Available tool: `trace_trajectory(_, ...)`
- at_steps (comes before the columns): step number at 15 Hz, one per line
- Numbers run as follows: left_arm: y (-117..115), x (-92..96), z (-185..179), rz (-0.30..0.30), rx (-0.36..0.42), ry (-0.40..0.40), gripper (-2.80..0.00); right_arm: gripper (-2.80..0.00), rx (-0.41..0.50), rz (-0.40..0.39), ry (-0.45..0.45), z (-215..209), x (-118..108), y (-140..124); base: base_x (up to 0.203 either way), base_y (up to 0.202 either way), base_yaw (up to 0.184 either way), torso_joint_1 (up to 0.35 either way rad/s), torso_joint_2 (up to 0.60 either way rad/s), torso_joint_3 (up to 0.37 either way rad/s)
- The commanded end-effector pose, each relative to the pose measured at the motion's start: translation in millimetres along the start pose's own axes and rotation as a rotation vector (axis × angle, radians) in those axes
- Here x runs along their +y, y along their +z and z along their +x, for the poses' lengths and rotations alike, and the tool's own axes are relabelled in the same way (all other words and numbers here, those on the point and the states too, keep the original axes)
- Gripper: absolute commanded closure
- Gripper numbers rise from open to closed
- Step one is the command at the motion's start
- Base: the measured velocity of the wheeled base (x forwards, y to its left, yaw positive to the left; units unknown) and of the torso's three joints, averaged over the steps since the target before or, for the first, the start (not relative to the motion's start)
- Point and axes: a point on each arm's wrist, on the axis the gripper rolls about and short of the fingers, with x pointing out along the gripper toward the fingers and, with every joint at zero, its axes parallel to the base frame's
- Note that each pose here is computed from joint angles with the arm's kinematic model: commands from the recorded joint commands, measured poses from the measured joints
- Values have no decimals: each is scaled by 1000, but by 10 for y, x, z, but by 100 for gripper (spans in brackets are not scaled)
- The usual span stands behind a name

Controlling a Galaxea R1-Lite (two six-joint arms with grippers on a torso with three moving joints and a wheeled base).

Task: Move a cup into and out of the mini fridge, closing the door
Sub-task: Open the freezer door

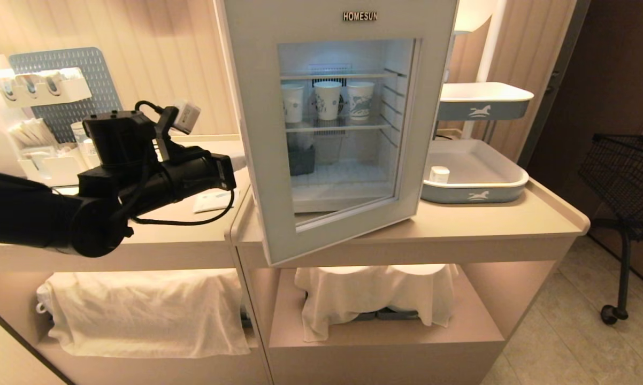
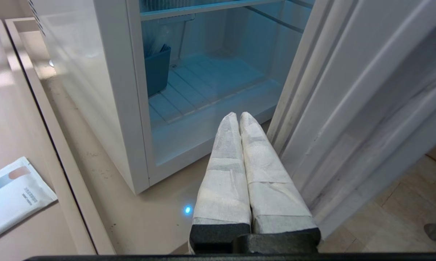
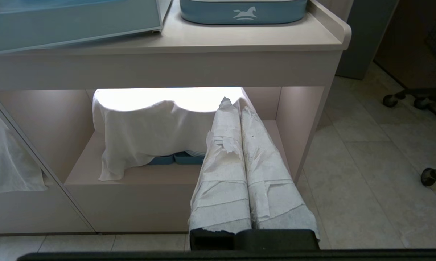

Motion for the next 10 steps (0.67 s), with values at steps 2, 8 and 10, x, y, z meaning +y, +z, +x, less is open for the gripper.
trace_trajectory(2,86,-80,-86,-4,-21,-12,0,0,6,-1,1,5,1,-25,0,0,0,0,0,0)
trace_trajectory(8,191,-241,-238,-43,-42,-35,0,0,6,-1,1,5,1,-25,0,0,0,0,0,0)
trace_trajectory(10,191,-301,-286,-64,-39,-45,0,0,6,-1,1,5,1,-25,0,0,0,0,0,0)
